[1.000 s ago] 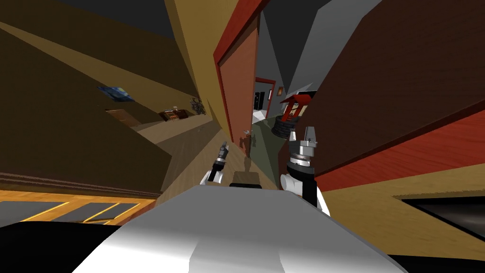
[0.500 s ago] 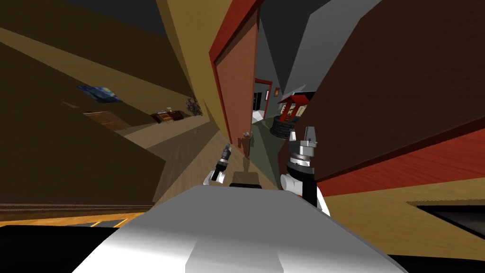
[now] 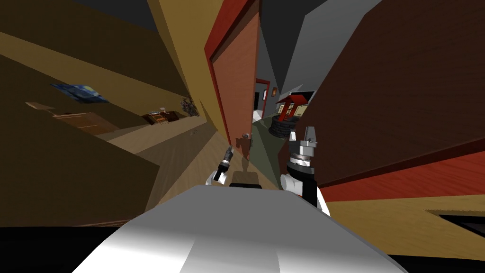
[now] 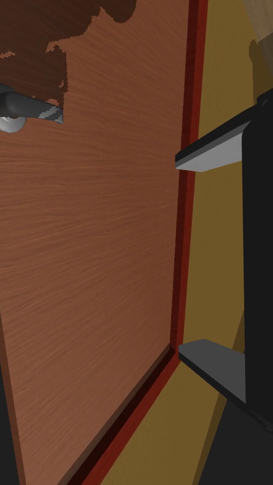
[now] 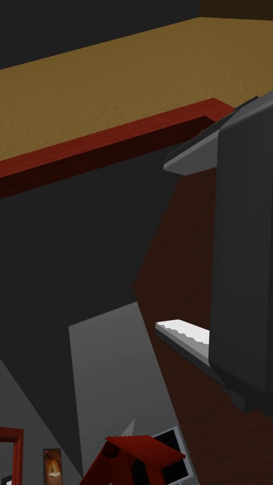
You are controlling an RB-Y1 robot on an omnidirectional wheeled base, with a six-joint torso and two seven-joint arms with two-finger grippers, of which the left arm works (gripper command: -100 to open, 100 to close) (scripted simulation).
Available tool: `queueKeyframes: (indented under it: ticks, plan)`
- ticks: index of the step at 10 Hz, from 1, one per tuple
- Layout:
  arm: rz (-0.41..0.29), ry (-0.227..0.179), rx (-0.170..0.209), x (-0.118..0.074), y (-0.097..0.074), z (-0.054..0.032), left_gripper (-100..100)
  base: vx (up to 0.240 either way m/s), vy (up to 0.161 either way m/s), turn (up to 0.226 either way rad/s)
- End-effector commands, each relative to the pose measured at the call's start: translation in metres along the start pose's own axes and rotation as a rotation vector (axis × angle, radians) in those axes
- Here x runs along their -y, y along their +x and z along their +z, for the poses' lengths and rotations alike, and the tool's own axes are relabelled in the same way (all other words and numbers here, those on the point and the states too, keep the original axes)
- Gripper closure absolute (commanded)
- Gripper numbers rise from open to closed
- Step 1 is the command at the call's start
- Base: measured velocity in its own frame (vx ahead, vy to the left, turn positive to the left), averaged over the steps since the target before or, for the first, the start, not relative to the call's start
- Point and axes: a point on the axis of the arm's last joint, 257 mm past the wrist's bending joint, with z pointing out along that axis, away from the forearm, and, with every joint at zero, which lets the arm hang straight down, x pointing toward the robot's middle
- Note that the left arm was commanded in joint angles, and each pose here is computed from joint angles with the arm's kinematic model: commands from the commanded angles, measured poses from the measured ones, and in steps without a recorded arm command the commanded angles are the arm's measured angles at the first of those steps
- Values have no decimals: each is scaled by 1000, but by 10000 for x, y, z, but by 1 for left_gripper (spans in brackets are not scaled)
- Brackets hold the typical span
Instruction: Push the door open
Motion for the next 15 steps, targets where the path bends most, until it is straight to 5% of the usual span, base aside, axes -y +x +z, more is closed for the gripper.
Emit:
queueKeyframes:
  ticks: [1,15]
  plan:
    - [-7,-12,-14,-77,68,-7,-100,93,59,-61]
    - [-52,-111,-123,-674,614,-80,-100,88,65,-63]
